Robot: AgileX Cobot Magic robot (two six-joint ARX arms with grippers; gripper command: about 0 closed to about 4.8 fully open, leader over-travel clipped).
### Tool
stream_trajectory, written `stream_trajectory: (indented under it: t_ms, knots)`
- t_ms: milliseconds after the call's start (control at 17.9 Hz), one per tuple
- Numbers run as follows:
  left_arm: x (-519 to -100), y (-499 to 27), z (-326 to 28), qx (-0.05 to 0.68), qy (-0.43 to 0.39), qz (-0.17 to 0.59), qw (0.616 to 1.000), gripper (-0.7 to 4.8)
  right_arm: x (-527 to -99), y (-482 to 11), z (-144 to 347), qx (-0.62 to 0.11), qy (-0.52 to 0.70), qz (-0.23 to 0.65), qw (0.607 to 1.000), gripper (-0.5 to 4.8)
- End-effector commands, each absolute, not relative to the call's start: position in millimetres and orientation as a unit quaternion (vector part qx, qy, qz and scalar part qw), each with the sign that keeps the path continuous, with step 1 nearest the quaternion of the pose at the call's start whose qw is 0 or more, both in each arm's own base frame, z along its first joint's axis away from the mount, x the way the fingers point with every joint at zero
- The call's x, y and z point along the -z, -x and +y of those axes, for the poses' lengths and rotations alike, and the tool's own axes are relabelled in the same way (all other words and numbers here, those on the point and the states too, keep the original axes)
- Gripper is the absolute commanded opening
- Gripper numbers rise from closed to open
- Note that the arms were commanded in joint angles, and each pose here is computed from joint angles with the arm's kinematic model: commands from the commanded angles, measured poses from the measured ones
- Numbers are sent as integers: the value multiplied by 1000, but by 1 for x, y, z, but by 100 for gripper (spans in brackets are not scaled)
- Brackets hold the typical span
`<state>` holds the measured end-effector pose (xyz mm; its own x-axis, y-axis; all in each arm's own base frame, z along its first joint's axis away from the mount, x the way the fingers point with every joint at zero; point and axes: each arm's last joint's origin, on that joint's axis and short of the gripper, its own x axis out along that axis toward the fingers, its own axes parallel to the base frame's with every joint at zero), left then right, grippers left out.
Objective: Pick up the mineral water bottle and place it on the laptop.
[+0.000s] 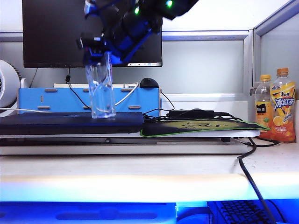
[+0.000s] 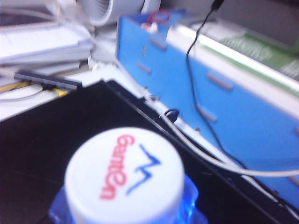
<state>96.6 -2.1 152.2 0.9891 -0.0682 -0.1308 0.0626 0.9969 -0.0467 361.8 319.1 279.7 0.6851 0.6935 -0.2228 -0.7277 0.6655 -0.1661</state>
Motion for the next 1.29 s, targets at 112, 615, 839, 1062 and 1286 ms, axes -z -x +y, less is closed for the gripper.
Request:
stream_trajectory:
  t_ms: [112, 615, 839, 1062, 1286]
  knots:
    - [-154, -97, -2, 34, 21, 61, 997, -2, -279, -365, 322, -394, 110, 61, 910, 318]
    - [-154, -97, -2, 33, 21, 61, 997, -2, -269, -365, 325, -398, 117, 83, 906, 468]
    - [-154, -97, -2, 33, 21, 61, 997, -2, -272, -365, 326, -398, 114, 72, 907, 468]
    - [-154, -97, -2, 33, 21, 61, 997, -2, -299, -359, 319, -392, 106, 28, 913, 468]
    - [-154, -97, -2, 34, 21, 61, 997, -2, -348, -342, 303, -379, 90, -29, 921, 468]
